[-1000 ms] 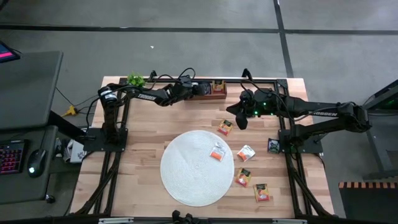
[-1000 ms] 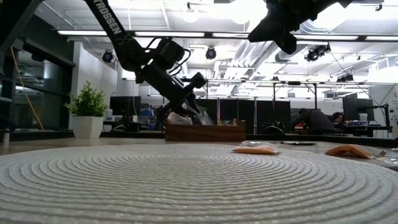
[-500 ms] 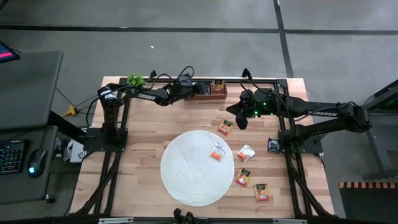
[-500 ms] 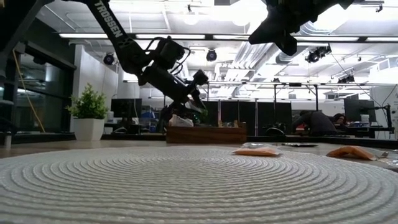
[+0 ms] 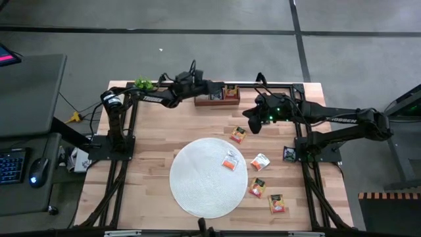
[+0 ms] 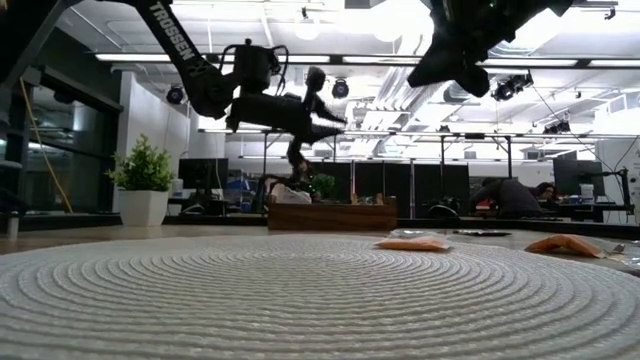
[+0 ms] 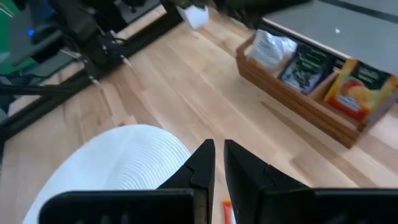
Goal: Pick & Place Tea
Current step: Put the blue tea bag into the middle section of the wooden organizer
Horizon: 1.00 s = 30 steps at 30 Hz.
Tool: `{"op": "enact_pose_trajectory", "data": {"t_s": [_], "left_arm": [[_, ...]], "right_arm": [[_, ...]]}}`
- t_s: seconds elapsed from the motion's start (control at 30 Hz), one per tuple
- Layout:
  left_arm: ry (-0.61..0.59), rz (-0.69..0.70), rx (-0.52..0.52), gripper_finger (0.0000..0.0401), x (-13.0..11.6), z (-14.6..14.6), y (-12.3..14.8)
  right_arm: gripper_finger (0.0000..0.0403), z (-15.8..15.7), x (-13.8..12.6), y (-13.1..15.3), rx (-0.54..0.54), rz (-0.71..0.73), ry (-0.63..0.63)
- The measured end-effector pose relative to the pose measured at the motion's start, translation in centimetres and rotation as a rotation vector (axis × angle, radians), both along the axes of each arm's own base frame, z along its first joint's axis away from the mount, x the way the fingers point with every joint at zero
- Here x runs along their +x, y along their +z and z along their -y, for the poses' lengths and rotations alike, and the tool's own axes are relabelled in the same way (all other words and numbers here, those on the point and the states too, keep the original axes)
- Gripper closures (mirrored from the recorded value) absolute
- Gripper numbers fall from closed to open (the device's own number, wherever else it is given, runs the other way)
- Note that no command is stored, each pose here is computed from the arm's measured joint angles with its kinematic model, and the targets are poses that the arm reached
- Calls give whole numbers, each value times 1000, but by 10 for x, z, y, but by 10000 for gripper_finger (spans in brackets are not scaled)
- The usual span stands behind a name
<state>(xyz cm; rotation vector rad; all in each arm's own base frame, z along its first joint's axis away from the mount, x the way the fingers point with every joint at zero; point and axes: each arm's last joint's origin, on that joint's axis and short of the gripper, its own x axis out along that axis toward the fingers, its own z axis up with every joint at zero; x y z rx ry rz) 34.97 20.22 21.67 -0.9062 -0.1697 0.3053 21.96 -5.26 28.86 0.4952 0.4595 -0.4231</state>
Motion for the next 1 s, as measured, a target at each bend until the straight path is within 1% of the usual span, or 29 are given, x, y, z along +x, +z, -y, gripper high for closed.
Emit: {"op": "enact_pose_trajectory", "data": {"t_s": [0.13, 0.23, 0.37, 0.6, 0.73, 1.0], "left_arm": [[-120, 62, 49, 318, 7, 1, 19], [-207, 93, 118, 318, 13, 0, 36], [-287, 143, 213, 318, 20, -1, 62], [-410, 210, 300, 318, 26, -2, 97], [-470, 179, 289, 318, 31, 0, 107], [-527, -6, 344, 318, 48, 16, 107]], "right_arm": [[371, 4, -2, -1, 40, -4, -32], [371, 8, -3, -2, 53, -11, -58], [371, 12, -6, -4, 75, -27, -86], [371, 18, -14, -5, 117, -52, -124], [371, 18, -28, 4, 101, -23, -154], [371, 13, -67, 28, 18, 75, -285]]}}
